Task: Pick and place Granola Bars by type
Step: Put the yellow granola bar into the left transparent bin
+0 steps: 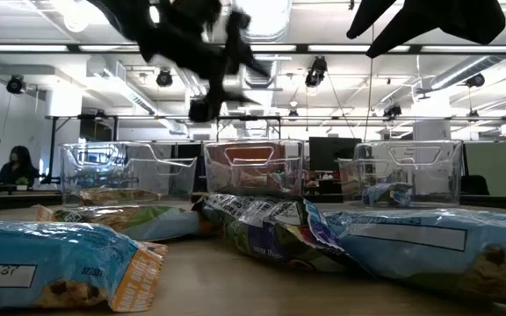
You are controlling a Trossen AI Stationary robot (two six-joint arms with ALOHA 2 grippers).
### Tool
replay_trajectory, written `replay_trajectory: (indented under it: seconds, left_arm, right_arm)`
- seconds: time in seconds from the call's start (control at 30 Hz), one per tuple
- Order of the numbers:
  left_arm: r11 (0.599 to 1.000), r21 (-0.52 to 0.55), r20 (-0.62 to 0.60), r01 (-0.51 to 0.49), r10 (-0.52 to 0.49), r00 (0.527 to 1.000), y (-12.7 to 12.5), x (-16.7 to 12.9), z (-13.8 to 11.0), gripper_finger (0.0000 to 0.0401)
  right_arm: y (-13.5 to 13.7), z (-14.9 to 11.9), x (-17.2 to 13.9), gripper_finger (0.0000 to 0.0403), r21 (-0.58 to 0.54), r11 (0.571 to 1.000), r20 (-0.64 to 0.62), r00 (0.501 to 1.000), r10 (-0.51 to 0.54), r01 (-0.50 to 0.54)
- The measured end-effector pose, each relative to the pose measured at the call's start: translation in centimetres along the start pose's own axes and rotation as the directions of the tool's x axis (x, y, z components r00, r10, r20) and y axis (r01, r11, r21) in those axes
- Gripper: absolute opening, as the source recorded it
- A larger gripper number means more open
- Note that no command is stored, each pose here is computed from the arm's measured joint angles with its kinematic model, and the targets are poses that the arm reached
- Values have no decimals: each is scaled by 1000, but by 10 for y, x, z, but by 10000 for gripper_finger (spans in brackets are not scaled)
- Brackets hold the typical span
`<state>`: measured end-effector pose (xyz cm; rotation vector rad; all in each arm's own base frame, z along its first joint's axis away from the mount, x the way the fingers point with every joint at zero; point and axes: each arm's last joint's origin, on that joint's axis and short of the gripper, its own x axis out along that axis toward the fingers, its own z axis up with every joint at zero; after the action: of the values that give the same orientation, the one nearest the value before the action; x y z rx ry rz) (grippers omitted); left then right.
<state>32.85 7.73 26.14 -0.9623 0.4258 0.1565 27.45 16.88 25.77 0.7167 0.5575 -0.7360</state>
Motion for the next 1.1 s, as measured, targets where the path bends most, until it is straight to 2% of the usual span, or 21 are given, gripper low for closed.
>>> replay_trajectory:
  seconds: [0.07, 0.17, 0.23, 0.37, 0.57, 0.7, 0.87, 0.97, 1.1]
  left_arm:
    - [991, 129, -55, 47, -40, 998, -23, -7, -18, 186]
    - [960, 275, -116, 43, -11, 993, -48, -19, -49, 186]
    - [940, 341, -122, -20, 65, 990, -59, -28, -70, 186]
    - [902, 422, -84, -96, 144, 986, -77, -45, -99, 186]
    - [872, 483, -61, -82, 127, 990, -97, -62, -126, 186]
    - [859, 509, -82, -55, 112, 990, -104, -66, -142, 186]
    - [851, 524, -108, -27, 97, 989, -110, -71, -158, 186]
    - [848, 530, -123, -17, 97, 988, -110, -73, -167, 186]
    - [846, 533, -148, -12, 108, 983, -110, -76, -176, 186]
  right_arm:
    - [0, 0, 0, 130, 20, 1000, -3, 1000, 1, 0]
    - [1, -2, 0, 127, 51, 999, -56, 998, 5, -3]
    - [3, -3, 0, 125, 64, 998, -123, 992, 24, -16]
    - [8, -7, 1, 123, 87, 995, -285, 956, 73, -50]
    - [16, -12, 3, 123, 168, 982, -384, 912, 143, -84]
    - [28, -27, 16, 123, 230, 968, -438, 877, 198, -104]
    - [39, -51, 36, 123, 213, 976, -524, 839, 148, -39]
    - [49, -59, 41, 125, 219, 975, -529, 836, 146, -32]
    - [63, -70, 50, 150, 214, 976, -558, 817, 148, -30]
